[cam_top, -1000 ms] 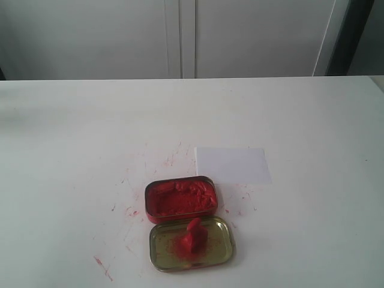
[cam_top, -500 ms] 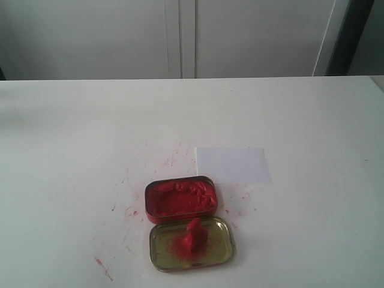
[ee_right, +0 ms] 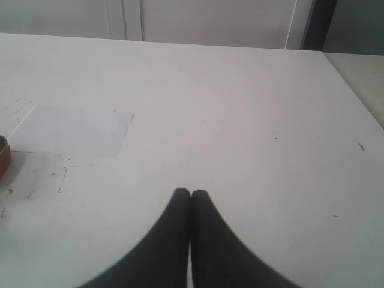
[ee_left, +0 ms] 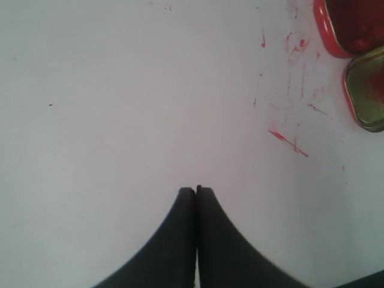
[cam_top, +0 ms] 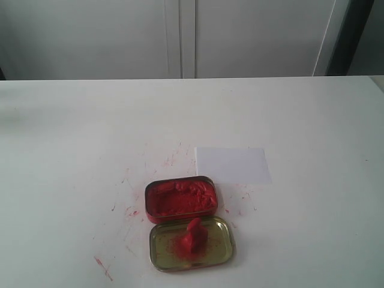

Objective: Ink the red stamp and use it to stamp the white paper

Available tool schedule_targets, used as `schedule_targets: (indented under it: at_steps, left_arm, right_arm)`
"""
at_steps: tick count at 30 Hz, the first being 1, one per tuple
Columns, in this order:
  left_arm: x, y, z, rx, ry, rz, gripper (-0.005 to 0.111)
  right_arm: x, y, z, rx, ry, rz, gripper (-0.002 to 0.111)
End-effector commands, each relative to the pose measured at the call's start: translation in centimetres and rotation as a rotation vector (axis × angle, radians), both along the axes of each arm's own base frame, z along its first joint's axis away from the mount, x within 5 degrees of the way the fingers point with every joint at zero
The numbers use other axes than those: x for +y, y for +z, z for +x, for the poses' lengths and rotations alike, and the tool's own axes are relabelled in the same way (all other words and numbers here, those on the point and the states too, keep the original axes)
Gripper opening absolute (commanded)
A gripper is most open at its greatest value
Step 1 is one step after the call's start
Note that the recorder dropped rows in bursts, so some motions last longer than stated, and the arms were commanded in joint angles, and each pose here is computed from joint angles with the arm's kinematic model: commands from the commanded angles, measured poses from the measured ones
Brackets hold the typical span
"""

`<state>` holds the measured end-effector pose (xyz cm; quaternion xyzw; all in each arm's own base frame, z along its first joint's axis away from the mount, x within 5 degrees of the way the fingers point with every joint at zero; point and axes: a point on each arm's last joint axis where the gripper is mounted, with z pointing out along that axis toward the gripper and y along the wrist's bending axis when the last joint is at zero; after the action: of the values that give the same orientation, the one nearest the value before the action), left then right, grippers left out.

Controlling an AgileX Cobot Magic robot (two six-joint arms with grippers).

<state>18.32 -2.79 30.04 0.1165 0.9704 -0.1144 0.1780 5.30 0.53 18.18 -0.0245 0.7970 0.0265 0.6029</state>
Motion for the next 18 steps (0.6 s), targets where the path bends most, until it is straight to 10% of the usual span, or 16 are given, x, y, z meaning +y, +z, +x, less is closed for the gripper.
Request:
schedule_targets:
  at_steps: [1,18]
  left_arm:
    - [-1.1,0.2,0.8,0.04,-0.064,-0.019,0.0]
    - [-11.3,-0.8,4.1,0.098,-0.311,0.045,0.0]
  right_arm:
    - [0.0,0.0,0.0,-0.013,0.001,0.001,0.0]
    - [0.0,0.0,0.0,-0.013,0.001,0.001,0.0]
